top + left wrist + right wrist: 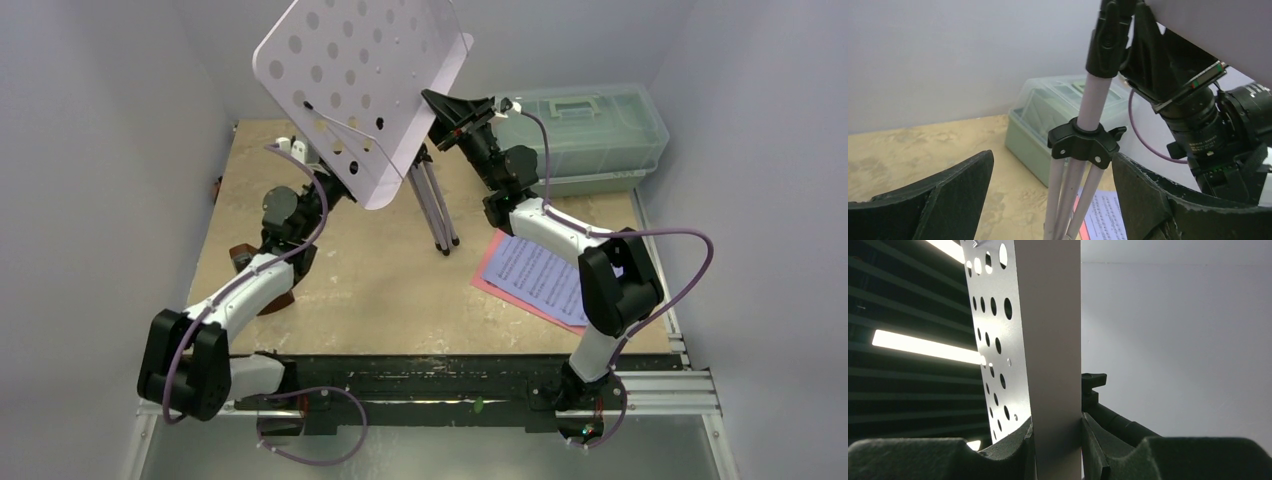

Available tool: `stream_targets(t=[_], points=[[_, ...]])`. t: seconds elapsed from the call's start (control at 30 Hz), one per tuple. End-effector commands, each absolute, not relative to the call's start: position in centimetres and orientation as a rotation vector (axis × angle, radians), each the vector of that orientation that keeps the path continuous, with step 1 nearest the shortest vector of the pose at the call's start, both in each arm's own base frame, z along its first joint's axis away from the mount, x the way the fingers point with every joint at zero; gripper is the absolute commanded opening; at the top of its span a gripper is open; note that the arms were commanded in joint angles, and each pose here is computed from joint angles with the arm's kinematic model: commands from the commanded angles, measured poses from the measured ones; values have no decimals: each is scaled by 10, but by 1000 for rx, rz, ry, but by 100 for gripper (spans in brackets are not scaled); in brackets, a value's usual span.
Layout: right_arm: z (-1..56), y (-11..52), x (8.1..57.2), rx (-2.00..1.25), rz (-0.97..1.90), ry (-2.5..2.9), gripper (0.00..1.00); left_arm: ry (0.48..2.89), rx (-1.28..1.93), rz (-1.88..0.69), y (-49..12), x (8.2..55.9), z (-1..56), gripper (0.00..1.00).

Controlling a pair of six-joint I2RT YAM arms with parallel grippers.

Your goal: Set up the instrument practice props

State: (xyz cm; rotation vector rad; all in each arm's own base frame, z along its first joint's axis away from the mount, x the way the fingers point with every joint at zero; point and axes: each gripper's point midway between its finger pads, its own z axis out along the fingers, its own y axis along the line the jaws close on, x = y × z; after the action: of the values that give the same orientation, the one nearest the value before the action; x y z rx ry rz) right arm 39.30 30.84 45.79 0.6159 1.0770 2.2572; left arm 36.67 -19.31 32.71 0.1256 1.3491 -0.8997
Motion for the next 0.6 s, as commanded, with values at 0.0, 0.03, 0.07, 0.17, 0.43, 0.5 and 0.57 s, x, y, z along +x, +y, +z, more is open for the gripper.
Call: stream_targets(t=[0.0,0.03,0.07,0.17,0.43,0.5,0.57], points=[[573,248,308,322,2469,605,0,1044,306,-1025,-216,345,391,87],[572,248,308,321,2468,607,0,1028,303,-1043,-219,346,393,87],[571,249,309,324,2467,610,0,1015,296,-1055,-221,349,398,87],[568,249,311,331,2466,608,0,1009,302,-1067,-233,358,405,92],[568,247,314,358,2460,597,0,1100,293,-1053,-261,392,402,67],[568,247,313,352,2452,603,0,1108,277,-1048,-261,397,399,61],[567,247,313,355,2442,612,0,1119,270,-1035,-261,402,396,52]])
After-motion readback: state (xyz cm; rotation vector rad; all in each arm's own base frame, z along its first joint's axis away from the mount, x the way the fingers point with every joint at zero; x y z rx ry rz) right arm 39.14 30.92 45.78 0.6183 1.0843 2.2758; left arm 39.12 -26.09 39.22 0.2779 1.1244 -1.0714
